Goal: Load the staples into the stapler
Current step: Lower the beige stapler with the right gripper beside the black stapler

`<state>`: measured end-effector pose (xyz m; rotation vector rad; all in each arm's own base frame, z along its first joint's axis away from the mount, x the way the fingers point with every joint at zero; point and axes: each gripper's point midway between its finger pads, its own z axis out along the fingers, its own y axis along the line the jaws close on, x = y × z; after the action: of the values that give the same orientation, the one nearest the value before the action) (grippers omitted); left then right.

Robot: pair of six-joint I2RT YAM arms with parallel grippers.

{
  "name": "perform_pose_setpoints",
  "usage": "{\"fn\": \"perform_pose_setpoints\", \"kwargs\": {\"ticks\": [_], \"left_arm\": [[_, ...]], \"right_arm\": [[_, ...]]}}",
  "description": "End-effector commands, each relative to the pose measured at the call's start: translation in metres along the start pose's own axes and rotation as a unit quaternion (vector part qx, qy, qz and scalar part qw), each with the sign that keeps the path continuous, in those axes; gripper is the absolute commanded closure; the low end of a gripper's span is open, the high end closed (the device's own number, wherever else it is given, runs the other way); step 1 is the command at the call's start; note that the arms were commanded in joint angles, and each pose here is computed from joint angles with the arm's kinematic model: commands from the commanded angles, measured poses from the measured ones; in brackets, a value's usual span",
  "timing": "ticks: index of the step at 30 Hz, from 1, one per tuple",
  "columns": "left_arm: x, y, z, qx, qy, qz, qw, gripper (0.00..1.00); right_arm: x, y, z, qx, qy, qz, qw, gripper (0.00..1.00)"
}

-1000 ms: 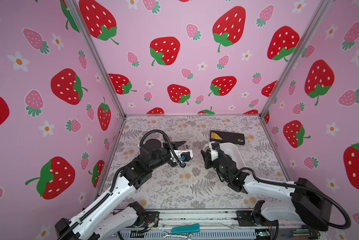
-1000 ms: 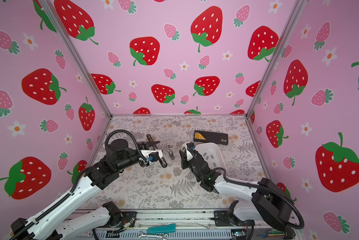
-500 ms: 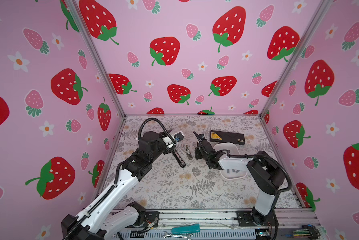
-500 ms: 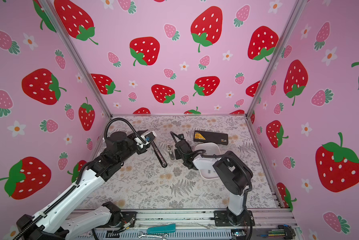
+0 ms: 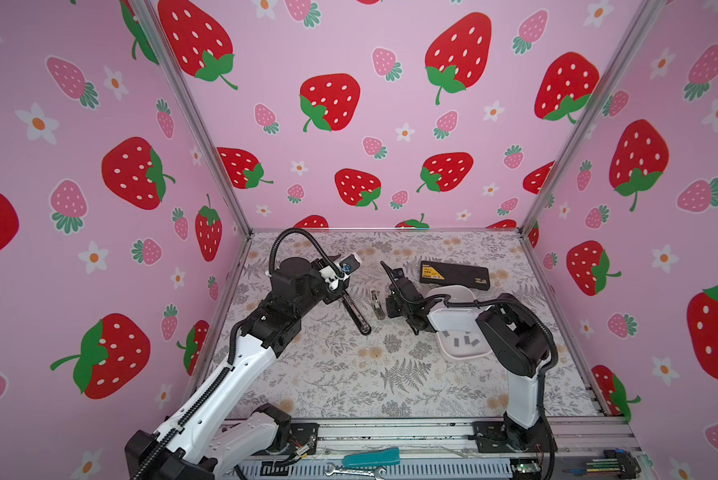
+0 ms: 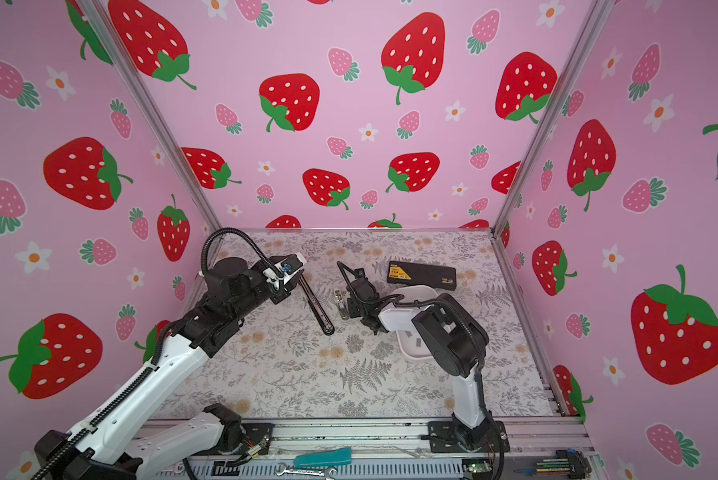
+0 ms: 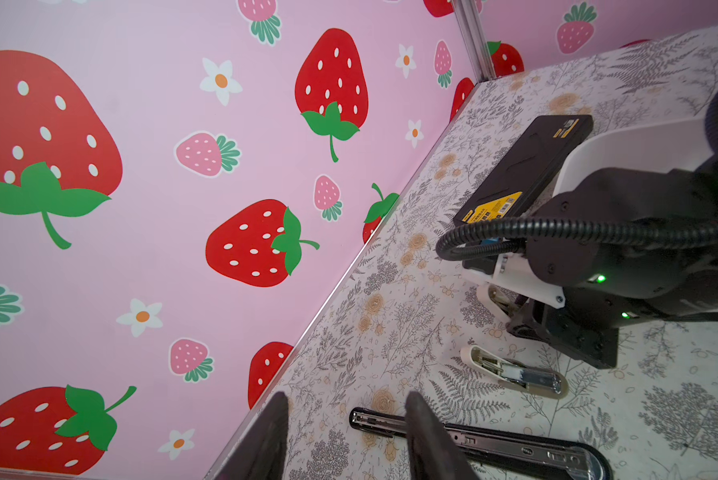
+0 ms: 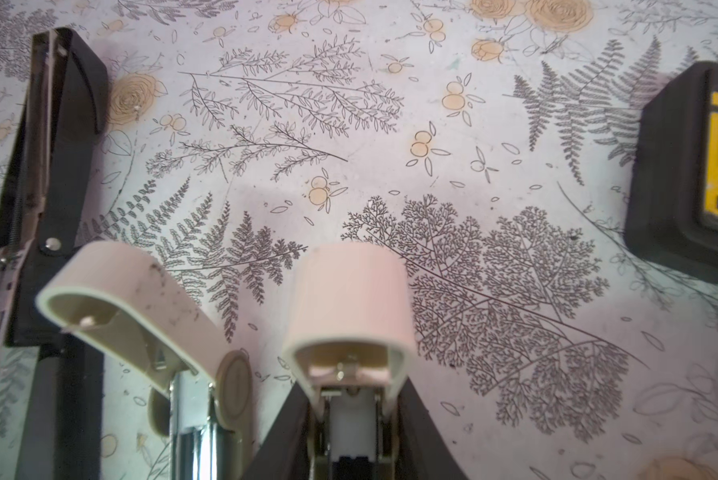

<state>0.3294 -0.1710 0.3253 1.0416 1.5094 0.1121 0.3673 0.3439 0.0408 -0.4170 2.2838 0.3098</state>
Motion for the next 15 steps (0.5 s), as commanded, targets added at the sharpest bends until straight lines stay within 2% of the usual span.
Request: {"fn": "perform_pose_setpoints", "kwargs": {"ticks": [1,9,15], "left_arm": [[-0.0195,0.0137,-0.0073,-0.012,-0.027,-0.003,1.000,0.52],[-0.0194,0.0126,-0.0069,-0.009,-0.027,-0.002,1.000,0.52],[-0.0196,0.0114,-0.0067,-0.006,-0.028,-0.001,1.000,0.52]], "right_arm": [[-0.0002,0.0026,0.0044,0.000,0.006,0.012,1.000,0.86],[0.0019,0.0028,0.0058,0.001,0.009,0.014,1.000,0.78],[0.0031,0.0020,0.0043,0.001,0.010,0.013,1.000,0.66]]}}
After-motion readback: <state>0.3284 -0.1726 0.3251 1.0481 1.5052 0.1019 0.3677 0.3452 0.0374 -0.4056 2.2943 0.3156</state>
